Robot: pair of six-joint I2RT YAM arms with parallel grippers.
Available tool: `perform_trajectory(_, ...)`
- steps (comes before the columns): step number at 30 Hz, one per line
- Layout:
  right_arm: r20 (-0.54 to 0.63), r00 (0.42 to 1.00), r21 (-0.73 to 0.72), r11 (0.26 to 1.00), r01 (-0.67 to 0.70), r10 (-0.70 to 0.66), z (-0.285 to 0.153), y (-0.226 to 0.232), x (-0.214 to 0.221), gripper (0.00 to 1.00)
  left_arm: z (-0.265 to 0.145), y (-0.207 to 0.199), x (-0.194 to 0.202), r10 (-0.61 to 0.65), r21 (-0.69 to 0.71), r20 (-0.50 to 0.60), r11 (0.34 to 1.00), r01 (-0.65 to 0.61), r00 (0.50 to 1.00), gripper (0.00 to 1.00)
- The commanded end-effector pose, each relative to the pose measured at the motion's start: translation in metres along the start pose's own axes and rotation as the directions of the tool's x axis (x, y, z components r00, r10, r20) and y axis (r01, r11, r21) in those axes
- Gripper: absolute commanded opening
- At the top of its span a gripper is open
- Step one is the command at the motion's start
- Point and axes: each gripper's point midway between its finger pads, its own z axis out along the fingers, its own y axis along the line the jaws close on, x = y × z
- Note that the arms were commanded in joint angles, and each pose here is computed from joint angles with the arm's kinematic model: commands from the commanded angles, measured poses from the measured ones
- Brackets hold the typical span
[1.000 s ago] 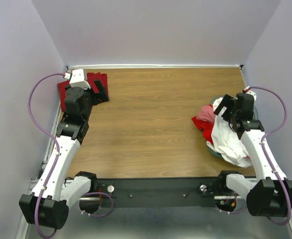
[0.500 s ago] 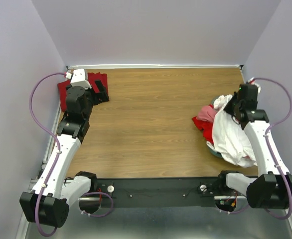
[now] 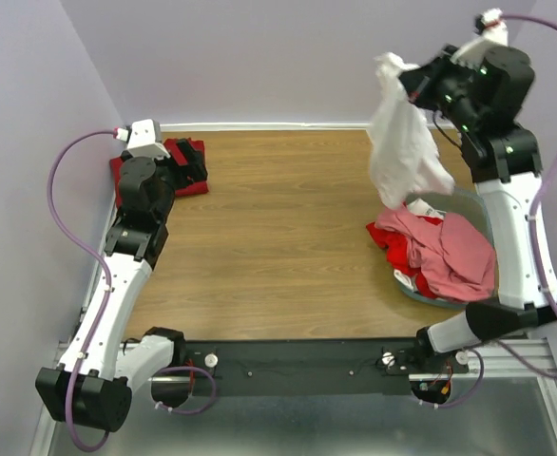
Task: Fold and stack the t-shirts
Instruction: Grab the tshirt from the pile, then move the tshirt to the center of the board
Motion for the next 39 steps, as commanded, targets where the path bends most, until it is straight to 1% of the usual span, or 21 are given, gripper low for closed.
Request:
perform_trajectory(1,0.019,1.0,-0.255,0.967,0.014,-0.01,0.014,0.091,-0.013,0.0,-0.007,-0.008,-0.027,-0.022,0.03,0.066,0.999,0.02,0.998,0.98)
perform_trajectory(2,0.059,0.998,-0.319,0.948,0.02,-0.001,0.007,0.119,-0.029,0.01,-0.008,-0.007,-0.029,-0.021,0.023,0.071,1.0,0.019,0.997,0.98)
perform_trajectory(4,0.052,0.999,-0.35,0.937,0.02,-0.001,0.019,0.139,-0.023,0.01,-0.014,-0.006,-0.036,-0.022,0.017,0.092,1.0,0.021,0.995,0.98)
perform_trajectory(7,0.054,0.998,-0.408,0.913,0.009,0.014,0.016,0.167,-0.022,0.01,-0.022,-0.002,-0.044,-0.013,-0.002,0.117,1.0,0.014,0.993,0.98)
perform_trajectory(9,0.038,0.999,-0.41,0.912,0.004,0.012,0.017,0.169,-0.015,0.0,-0.024,0.0,-0.045,-0.007,-0.011,0.121,1.0,0.009,0.993,0.98)
perform_trajectory(12,-0.036,0.999,-0.352,0.936,-0.014,0.001,0.029,0.154,0.02,0.01,-0.026,0.005,-0.045,0.004,-0.034,0.122,0.999,0.0,0.993,0.98)
perform_trajectory(13,-0.113,0.994,-0.283,0.959,-0.027,-0.006,0.044,0.135,0.058,0.01,-0.025,0.007,-0.042,0.008,-0.042,0.114,0.999,-0.003,0.993,0.98)
perform_trajectory(14,-0.149,0.989,-0.242,0.97,-0.034,-0.003,0.047,0.124,0.076,0.06,-0.024,0.008,-0.041,0.005,-0.048,0.112,0.999,0.0,0.994,0.98)
perform_trajectory(15,-0.176,0.984,-0.206,0.978,-0.04,0.003,0.046,0.114,0.09,0.16,-0.022,0.009,-0.036,0.007,-0.053,0.096,0.999,-0.002,0.995,0.98)
perform_trajectory(16,-0.208,0.978,-0.131,0.991,-0.032,0.004,0.051,0.095,0.111,0.33,-0.02,0.01,-0.032,0.002,-0.058,0.082,0.998,0.003,0.997,0.98)
perform_trajectory(17,-0.301,0.954,-0.058,0.998,-0.011,-0.007,0.056,0.07,0.16,0.7,-0.019,0.01,-0.027,0.001,-0.059,0.064,0.998,0.002,0.998,0.98)
perform_trajectory(18,-0.335,0.942,-0.01,1.0,-0.011,0.007,0.052,0.056,0.18,0.81,-0.017,0.01,-0.023,0.0,-0.058,0.051,0.998,0.003,0.999,0.98)
perform_trajectory(19,-0.366,0.931,0.037,0.999,0.006,0.008,0.05,0.041,0.2,0.88,-0.014,0.011,-0.017,-0.002,-0.062,0.032,0.998,0.003,0.999,0.98)
perform_trajectory(20,-0.443,0.896,0.078,0.997,0.029,0.008,0.042,0.021,0.24,1.0,-0.013,0.015,-0.009,-0.002,-0.08,0.008,0.997,0.002,1.0,0.98)
perform_trajectory(22,-0.514,0.858,0.095,0.995,0.038,0.017,0.033,0.008,0.274,1.0,-0.008,0.021,0.006,-0.006,-0.105,-0.031,0.994,0.003,0.999,0.98)
perform_trajectory(24,-0.597,0.802,0.102,0.994,0.044,0.025,0.023,-0.004,0.317,1.0,-0.003,0.024,0.028,-0.008,-0.111,-0.09,0.994,-0.002,0.996,0.98)
perform_trajectory(26,-0.639,0.769,0.082,0.996,0.027,0.031,0.023,-0.005,0.34,1.0,-0.001,0.022,0.044,-0.029,-0.098,-0.134,0.995,0.016,0.991,0.97)
perform_trajectory(32,-0.676,0.737,0.059,0.996,0.06,-0.004,0.043,-0.014,0.377,1.0,0.01,0.018,0.116,-0.077,-0.073,-0.316,0.996,0.057,0.946,0.95)
perform_trajectory(35,-0.706,0.708,0.143,0.983,0.117,0.018,0.048,-0.044,0.403,1.0,0.013,0.016,0.151,-0.077,-0.068,-0.405,0.996,0.054,0.911,0.94)
perform_trajectory(38,-0.716,0.695,0.226,0.965,0.13,0.074,0.037,-0.071,0.415,1.0,0.013,0.012,0.174,-0.093,-0.058,-0.467,0.996,0.074,0.879,0.94)
perform_trajectory(39,-0.707,0.701,0.251,0.96,0.125,0.094,0.033,-0.077,0.413,1.0,0.012,0.012,0.182,-0.096,-0.055,-0.485,0.995,0.079,0.869,0.94)
